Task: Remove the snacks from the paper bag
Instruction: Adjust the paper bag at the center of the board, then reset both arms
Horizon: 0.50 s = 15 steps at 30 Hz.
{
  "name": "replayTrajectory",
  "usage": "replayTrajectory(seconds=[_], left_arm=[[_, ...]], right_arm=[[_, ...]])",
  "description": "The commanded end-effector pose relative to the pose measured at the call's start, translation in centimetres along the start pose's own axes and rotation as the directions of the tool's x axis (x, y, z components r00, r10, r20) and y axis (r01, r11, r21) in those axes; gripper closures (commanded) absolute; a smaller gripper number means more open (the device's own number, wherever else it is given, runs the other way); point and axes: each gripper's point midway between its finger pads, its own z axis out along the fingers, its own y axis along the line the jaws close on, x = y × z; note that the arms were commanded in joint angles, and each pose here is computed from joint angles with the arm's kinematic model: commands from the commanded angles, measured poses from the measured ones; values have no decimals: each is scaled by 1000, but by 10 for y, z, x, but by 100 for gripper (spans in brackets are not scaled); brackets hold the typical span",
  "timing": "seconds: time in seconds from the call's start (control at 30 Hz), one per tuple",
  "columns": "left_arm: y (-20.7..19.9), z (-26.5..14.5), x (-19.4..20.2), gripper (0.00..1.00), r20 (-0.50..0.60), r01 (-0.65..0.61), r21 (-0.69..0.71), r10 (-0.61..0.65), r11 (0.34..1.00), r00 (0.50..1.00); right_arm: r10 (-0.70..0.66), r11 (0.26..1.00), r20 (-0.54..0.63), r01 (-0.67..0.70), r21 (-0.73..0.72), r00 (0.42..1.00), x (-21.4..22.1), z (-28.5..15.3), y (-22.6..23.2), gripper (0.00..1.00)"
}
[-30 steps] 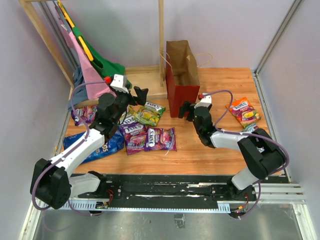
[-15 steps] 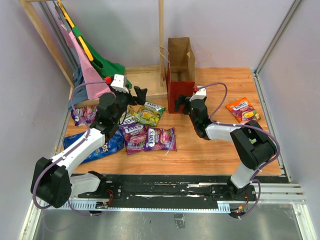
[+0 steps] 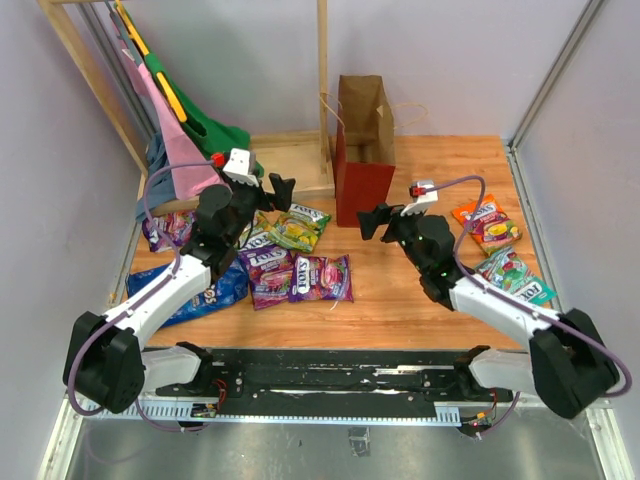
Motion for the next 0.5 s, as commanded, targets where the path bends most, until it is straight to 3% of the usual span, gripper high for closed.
replayTrajectory(seconds=[0.0, 0.13, 0.47], left_arm=[[-3, -2, -9, 0, 4, 6, 21, -6, 1000, 1000], [-10, -8, -2, 0, 5, 51, 56, -52, 997, 999], [-9, -9, -5, 0, -4, 59, 48, -59, 997, 998]], right_arm=[[-79, 996, -96, 75, -42, 992, 7, -27, 3, 2], [-70, 994, -160, 83, 75, 985, 4, -50, -17, 2], [-120, 975, -291, 168, 148, 949, 5, -71, -35, 2]])
